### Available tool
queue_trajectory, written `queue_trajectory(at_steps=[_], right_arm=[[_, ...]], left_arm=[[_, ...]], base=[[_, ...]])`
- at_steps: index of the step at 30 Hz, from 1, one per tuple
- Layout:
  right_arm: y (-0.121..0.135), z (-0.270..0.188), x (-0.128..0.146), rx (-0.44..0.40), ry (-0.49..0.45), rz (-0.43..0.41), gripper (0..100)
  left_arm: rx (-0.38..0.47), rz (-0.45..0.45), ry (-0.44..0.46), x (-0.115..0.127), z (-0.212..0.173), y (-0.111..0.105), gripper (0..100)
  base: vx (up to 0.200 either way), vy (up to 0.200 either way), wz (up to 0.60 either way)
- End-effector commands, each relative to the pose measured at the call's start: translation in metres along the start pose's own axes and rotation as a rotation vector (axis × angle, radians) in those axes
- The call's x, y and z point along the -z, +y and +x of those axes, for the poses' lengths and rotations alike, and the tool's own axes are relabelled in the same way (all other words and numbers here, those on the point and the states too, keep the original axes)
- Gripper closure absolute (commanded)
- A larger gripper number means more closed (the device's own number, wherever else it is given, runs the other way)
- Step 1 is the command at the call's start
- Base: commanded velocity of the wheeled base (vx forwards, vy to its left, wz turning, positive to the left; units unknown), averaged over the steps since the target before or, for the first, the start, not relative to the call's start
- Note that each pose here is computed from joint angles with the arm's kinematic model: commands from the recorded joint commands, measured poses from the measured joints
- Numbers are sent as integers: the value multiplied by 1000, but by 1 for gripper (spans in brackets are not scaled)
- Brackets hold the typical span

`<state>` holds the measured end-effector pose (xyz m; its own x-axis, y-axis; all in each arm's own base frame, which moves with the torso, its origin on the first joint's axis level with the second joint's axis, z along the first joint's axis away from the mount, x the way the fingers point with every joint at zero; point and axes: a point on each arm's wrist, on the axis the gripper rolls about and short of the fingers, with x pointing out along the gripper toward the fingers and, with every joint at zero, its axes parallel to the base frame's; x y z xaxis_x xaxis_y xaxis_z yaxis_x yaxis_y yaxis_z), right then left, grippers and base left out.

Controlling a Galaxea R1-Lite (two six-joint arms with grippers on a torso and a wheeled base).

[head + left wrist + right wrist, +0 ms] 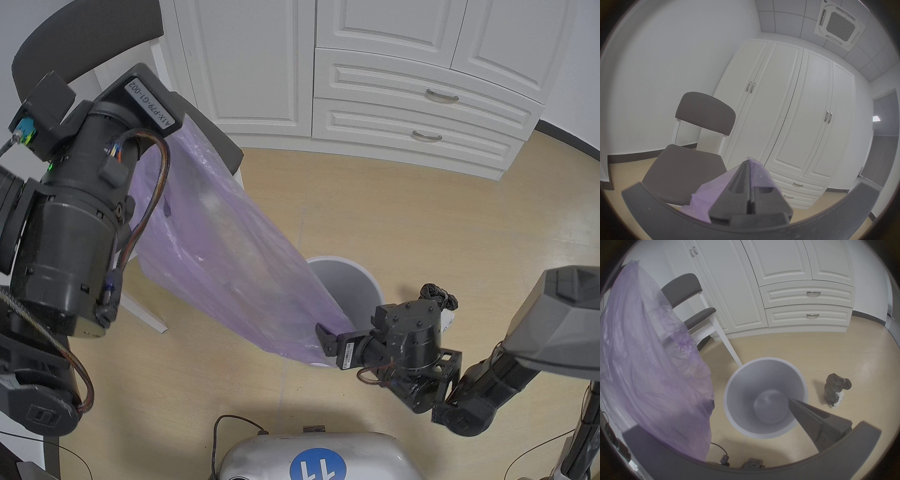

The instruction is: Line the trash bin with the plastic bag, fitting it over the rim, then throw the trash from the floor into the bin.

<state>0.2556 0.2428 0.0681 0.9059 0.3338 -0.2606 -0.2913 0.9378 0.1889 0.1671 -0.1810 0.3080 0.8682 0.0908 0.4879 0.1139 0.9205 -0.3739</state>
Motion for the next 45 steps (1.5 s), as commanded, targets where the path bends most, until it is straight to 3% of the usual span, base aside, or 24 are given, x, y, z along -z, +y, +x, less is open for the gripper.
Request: queue_trajectory(at_steps=[1,7,10,13,18,24,29,34,45], right_arm=[[-23,-8,-38,18,-47,47,0],[-36,-9,-52,34,-77,68,0],[-41,-8,-53,3,-65,78,0],[-50,-4,-54,-36,-40,133,0],[-51,5,-42,-28,33,138,0],[-27,27,-16,-62,83,201,0],[-2,25,-14,-118,84,287,0],[19,20,-7,-147,73,303,0],[20,22,4,-134,49,288,0]], left_arm=[[0,11,10,2,-2,2,100],[-6,55,34,11,-2,7,100],[-20,56,23,9,2,9,100],[-31,57,14,8,4,12,100],[-31,55,12,7,4,12,100],[-22,53,17,8,3,10,100],[-17,55,21,9,2,9,100],[-13,46,19,8,2,7,100],[-13,40,13,5,2,8,100]], base=[[0,0,0],[0,0,0],[0,0,0],[0,0,0],[0,0,0],[0,0,0],[0,0,0],[0,0,0],[0,0,0]])
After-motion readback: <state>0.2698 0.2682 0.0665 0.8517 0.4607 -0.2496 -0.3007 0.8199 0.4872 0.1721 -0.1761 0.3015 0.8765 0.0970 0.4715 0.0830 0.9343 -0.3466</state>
